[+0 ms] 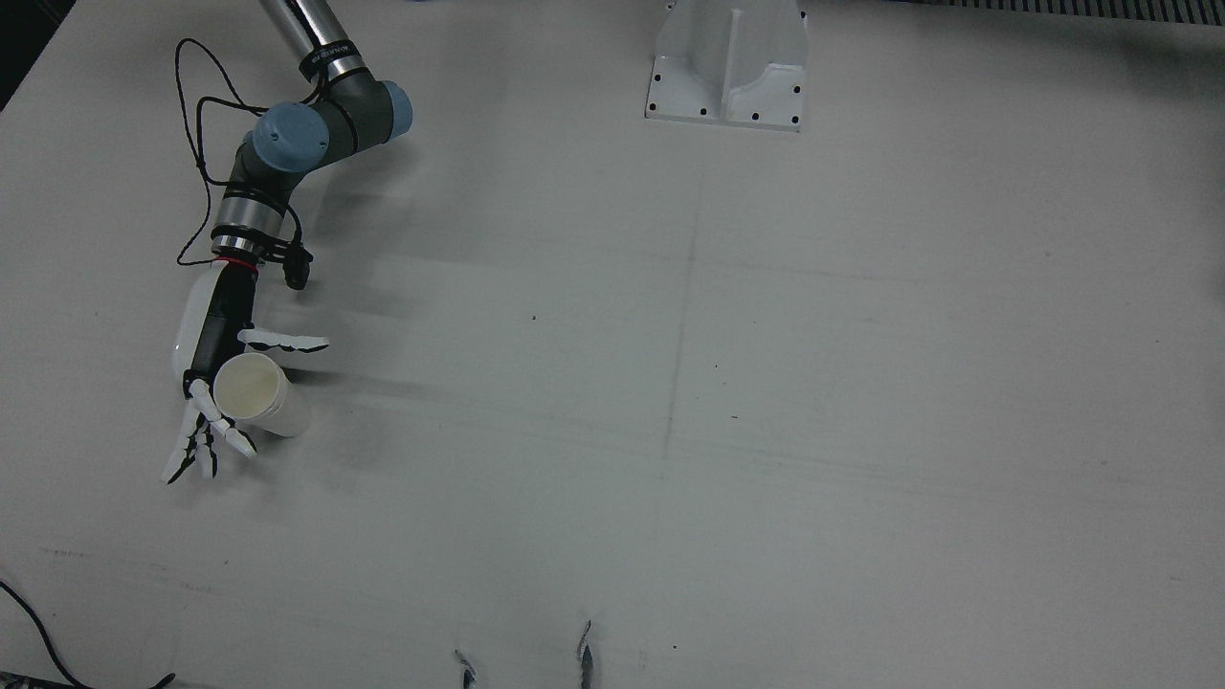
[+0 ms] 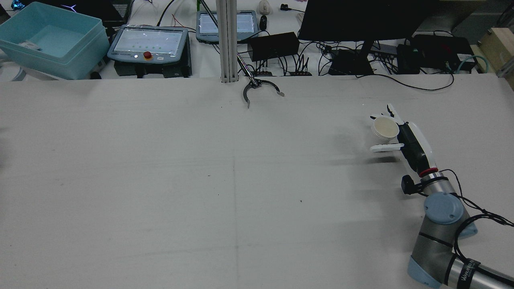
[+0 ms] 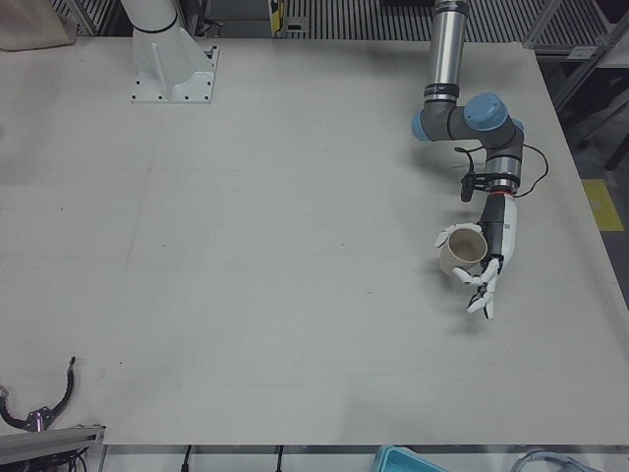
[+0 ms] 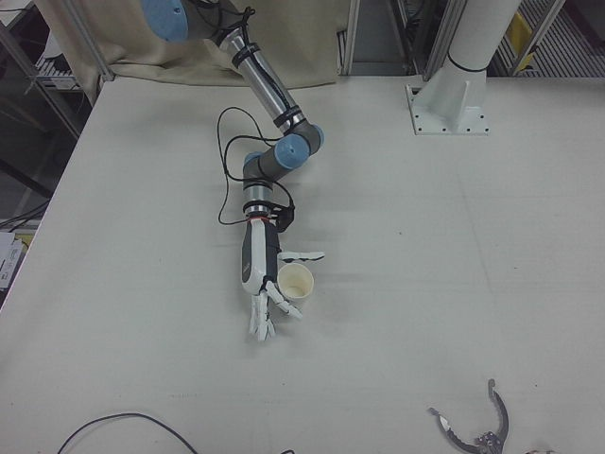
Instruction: Pour water
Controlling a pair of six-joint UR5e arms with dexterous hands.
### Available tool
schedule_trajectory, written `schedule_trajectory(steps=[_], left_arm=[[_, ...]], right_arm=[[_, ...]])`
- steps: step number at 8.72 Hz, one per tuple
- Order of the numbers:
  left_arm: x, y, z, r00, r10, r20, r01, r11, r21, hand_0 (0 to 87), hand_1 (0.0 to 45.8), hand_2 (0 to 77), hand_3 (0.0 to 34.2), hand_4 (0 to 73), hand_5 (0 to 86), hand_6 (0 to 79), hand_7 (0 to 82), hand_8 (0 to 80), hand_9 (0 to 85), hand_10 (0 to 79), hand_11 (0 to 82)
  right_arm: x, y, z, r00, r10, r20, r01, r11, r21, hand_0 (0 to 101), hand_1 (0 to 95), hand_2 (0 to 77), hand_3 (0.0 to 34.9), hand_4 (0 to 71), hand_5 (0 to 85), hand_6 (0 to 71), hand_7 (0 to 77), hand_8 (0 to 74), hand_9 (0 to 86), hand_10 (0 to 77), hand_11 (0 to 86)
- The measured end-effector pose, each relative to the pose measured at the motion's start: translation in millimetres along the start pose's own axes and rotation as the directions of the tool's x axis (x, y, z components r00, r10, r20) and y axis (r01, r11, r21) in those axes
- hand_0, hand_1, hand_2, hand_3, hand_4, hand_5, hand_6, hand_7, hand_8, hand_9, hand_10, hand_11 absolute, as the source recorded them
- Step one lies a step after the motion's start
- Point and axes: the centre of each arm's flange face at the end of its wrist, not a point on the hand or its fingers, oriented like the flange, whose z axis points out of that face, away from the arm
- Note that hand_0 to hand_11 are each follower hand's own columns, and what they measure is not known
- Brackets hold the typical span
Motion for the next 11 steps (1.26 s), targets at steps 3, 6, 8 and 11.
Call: schedule_trajectory(steps=[3,6,8,11], left_arm=[[0.8,-1.0,-0.8,1.000,0.003,0.000,-0.003,1.000,0.007,57.7,21.3,32.2,0.0,31.1,54.0,4.9,25.1,0.5,3.8,7.6,15.3],[0.2,1.3,3.7,1.000,0.009,0.001,-0.009,1.000,0.011,57.2,21.3,32.2,0.0,31.1,54.5,4.9,25.1,0.5,3.8,7.6,15.3],[-0.2,5.2,9.7,1.000,0.011,0.000,-0.011,1.000,0.008,57.6,21.3,32.2,0.0,31.1,54.5,4.9,25.6,1.1,3.8,7.6,15.3],[-0.5,6.9,11.8,1.000,0.012,-0.001,-0.012,1.000,0.006,58.3,21.3,32.2,0.0,31.1,54.5,4.9,25.1,1.1,3.8,8.2,15.3]], right_arm=[[-4.2,-0.5,3.3,1.000,-0.009,0.010,0.009,1.000,0.003,54,14.7,3.8,0.2,25.1,29.5,13.1,30.0,21.3,33.3,7.1,13.1],[-8.3,-2.3,5.6,1.000,-0.025,0.015,0.025,1.000,0.008,54,7.1,5.5,0.2,27.3,34.9,20.7,33.3,27.8,40.9,10.9,16.4],[-12.4,-4.2,7.8,0.999,-0.044,0.020,0.043,0.999,0.012,54,10.9,2.2,0.0,27.8,39.3,29.5,37.1,33.8,47.5,12.5,19.6],[-21.7,-8.5,11.8,0.997,-0.074,0.031,0.073,0.997,0.021,54,13.1,17.5,0.0,28.4,39.8,36.0,38.7,38.7,51.3,13.6,21.8]])
